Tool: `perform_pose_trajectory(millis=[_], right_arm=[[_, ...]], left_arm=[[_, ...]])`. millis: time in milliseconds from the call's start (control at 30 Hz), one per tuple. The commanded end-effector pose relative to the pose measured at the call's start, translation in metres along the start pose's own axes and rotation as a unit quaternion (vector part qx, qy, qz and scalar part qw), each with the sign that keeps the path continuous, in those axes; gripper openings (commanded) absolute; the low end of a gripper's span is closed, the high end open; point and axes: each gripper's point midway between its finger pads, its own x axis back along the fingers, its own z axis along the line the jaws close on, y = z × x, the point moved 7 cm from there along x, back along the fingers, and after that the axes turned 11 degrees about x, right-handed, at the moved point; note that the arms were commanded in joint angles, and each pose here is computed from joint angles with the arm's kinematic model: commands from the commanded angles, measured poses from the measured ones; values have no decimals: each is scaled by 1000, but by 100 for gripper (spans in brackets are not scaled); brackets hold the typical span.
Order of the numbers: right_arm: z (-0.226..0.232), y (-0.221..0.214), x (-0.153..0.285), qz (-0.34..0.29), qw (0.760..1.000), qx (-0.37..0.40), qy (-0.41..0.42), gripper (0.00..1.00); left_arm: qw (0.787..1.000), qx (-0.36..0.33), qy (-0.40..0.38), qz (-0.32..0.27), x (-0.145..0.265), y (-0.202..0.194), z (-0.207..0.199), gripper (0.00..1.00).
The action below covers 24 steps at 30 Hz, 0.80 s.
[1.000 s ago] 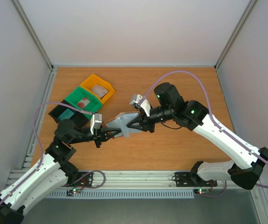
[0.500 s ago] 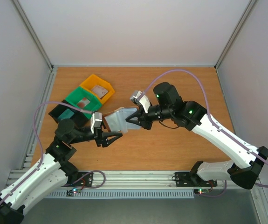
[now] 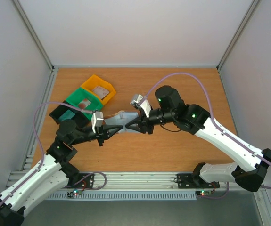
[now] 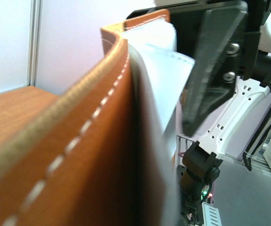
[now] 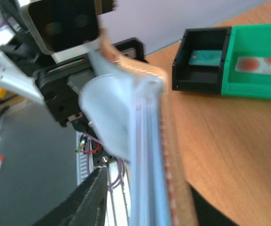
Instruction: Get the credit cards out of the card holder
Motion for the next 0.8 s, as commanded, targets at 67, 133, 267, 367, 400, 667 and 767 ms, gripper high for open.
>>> perform_pose_trajectory(millis=[67, 133, 267, 367, 400, 667, 767], right_arm=[[2, -5, 39, -23, 1000, 13, -14, 42], [2, -7, 44, -16, 999, 17, -24, 41], [-1, -14, 51, 0, 998, 21, -52, 37], [0, -18, 57, 4, 998, 23, -61, 36], [0, -20, 58, 5, 998, 24, -65, 36], [-5, -18, 51, 12, 998, 6, -58, 38], [-7, -15, 43, 8, 999, 0, -37, 40]], left_arm=[[1000, -16, -26, -6, 4, 5, -12, 0], [999, -18, -30, -6, 4, 5, -13, 0], [999, -24, -34, -9, 5, 6, -14, 0], [999, -25, -36, -8, 5, 7, -16, 0], [999, -25, -35, -8, 5, 7, -15, 0], [999, -29, -43, -10, 4, 7, -16, 0], [999, -29, -43, -9, 4, 8, -16, 0]])
